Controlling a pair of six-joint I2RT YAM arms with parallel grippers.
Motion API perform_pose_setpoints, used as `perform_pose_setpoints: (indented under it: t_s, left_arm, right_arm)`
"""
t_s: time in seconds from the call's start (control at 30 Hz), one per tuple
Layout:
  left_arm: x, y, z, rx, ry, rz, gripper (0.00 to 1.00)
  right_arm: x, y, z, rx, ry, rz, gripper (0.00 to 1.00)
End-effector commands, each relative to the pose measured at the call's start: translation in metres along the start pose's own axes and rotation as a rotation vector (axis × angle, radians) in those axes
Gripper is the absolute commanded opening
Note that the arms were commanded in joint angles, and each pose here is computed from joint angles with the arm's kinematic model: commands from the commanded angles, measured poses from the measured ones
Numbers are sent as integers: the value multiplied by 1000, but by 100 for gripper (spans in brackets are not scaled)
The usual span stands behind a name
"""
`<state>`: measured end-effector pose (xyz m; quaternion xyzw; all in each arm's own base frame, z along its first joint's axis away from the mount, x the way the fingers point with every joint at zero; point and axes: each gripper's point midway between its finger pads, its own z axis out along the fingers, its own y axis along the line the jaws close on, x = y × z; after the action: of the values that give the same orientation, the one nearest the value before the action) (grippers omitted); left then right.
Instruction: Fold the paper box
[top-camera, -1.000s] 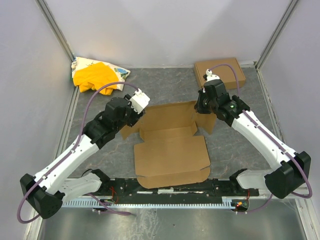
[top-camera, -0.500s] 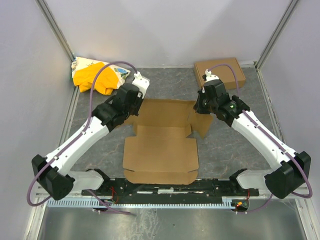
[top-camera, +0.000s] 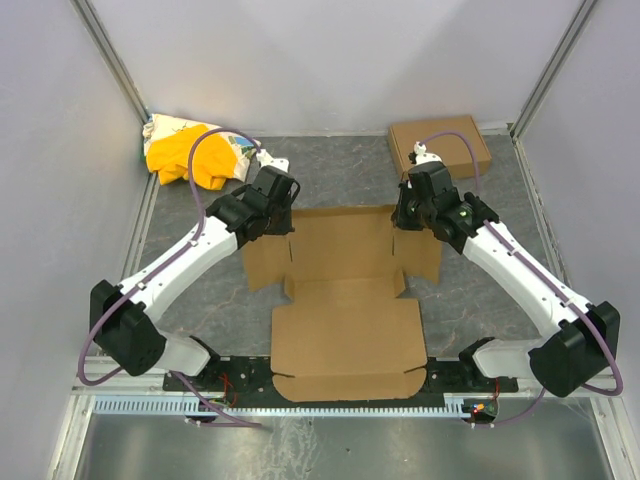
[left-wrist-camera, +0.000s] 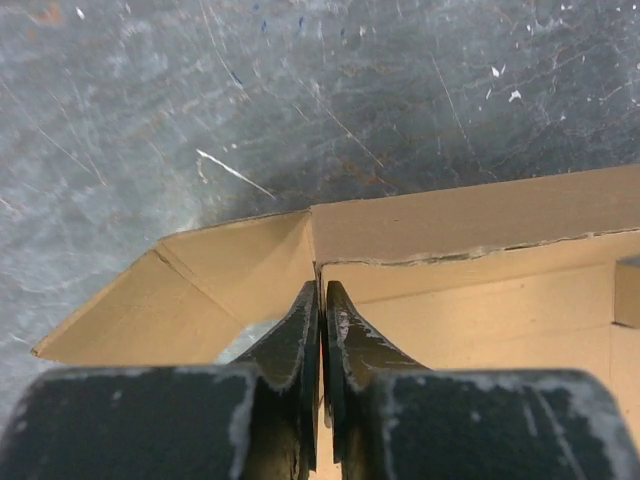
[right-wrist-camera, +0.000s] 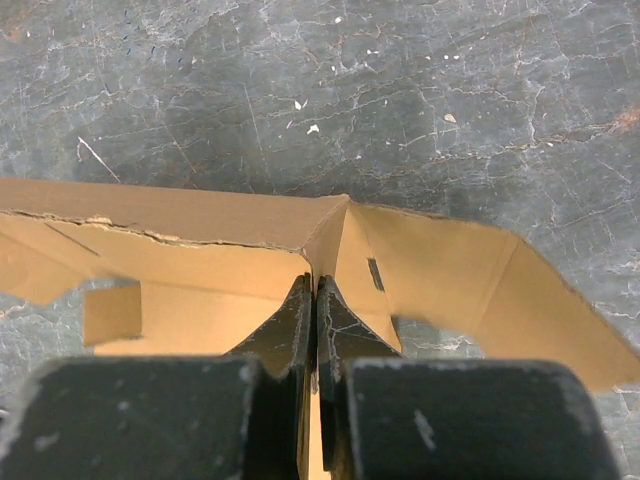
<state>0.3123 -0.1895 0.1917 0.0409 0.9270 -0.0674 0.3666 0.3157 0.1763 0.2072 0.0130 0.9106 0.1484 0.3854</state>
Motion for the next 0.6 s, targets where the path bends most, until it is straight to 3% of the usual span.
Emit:
perform_pose_setpoints:
  t_s: [0.0,0.07,0.17,0.57]
  left_arm:
    - [2,-32,-8,145,-12,-167,14]
    - [-3,-32,-12,155,-39,-189,26]
    - [-8,-33,-20,176,-62,-203,33]
    - [-7,-30,-27,179,-74,-215,37]
  right_arm:
    - [-11,23,-1,-92,-38,30,2]
    - [-11,22,-1,-89,-38,32,2]
    - [-10,22,-2,-86,-40,30,2]
    - [-4,13,-6,-72,-58,19,2]
